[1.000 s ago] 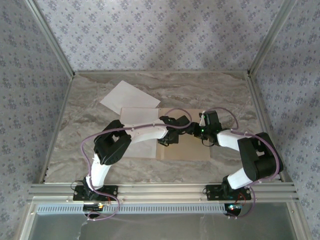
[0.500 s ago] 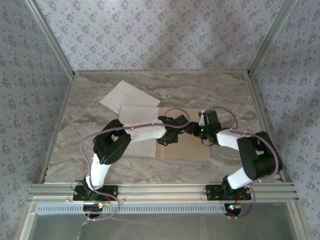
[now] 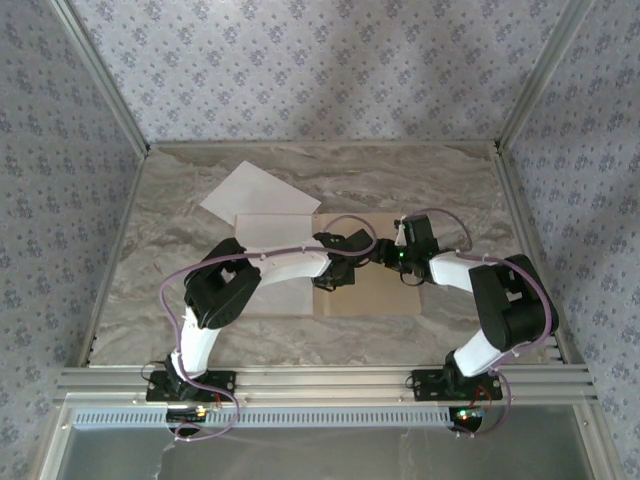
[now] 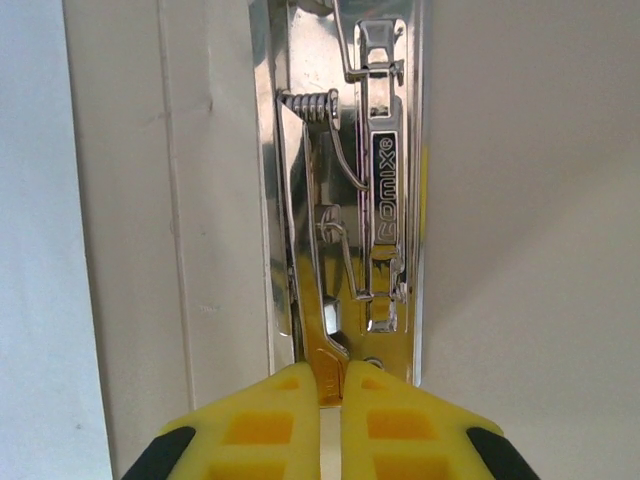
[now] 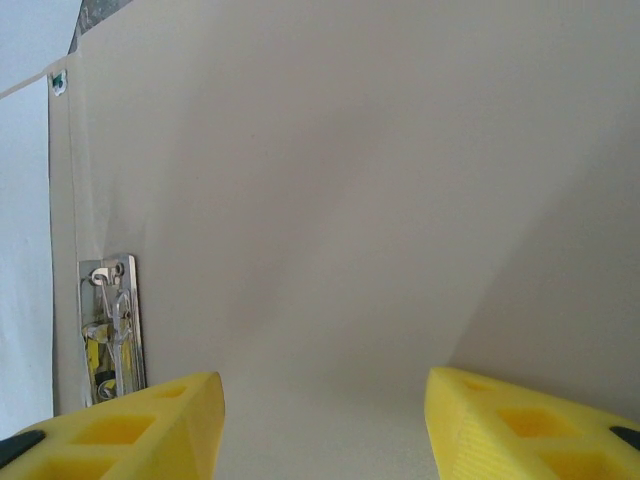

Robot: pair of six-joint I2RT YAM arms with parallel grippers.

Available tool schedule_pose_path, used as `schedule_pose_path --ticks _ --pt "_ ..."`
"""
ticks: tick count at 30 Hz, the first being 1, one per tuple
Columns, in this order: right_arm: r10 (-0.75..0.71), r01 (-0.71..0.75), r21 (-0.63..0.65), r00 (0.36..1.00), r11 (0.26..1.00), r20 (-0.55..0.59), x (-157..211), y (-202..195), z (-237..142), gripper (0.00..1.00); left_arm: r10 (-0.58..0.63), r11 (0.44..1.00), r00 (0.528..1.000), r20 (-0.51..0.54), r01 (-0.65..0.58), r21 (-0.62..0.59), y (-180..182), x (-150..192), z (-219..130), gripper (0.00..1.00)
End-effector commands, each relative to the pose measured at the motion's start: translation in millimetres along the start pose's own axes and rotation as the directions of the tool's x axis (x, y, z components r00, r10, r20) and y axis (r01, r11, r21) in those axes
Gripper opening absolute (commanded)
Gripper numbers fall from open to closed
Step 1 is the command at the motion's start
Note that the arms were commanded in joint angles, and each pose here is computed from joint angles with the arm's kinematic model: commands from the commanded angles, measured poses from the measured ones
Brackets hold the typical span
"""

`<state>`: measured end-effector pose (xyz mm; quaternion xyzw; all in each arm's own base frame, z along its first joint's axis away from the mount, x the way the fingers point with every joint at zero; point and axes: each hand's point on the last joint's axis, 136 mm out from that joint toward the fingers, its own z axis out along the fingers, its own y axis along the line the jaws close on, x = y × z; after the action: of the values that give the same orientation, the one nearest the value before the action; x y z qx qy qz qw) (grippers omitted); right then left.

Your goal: Put the files into the folder

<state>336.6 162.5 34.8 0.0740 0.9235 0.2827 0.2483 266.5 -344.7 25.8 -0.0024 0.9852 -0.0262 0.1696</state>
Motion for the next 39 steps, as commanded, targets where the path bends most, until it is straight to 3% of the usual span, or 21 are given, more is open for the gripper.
schedule_pose_path --ticks 1,16,26,39 --pt "0.036 -0.027 0.061 0.988 0.998 -0.151 41.8 -17.7 9.4 0.58 0.003 1.0 0.996 -0.09 0.0 0.03 -5.9 23.7 24.8 0.08" --pt "0.024 -0.015 0.054 0.986 0.998 -0.165 44.9 -14.6 12.5 0.58 0.002 0.995 0.998 -0.065 0.005 0.098 -22.4 11.1 5.7 0.07" --pt "0.022 -0.012 0.06 0.986 0.998 -0.168 44.8 -15.5 12.0 0.58 -0.01 0.995 1.0 -0.013 0.011 0.095 -10.6 -5.7 -21.1 0.07" --pt "0.012 -0.001 0.065 0.986 0.998 -0.168 44.3 -15.3 10.8 0.58 -0.024 0.996 1.0 -0.011 0.025 0.088 0.3 -12.5 -24.3 0.07"
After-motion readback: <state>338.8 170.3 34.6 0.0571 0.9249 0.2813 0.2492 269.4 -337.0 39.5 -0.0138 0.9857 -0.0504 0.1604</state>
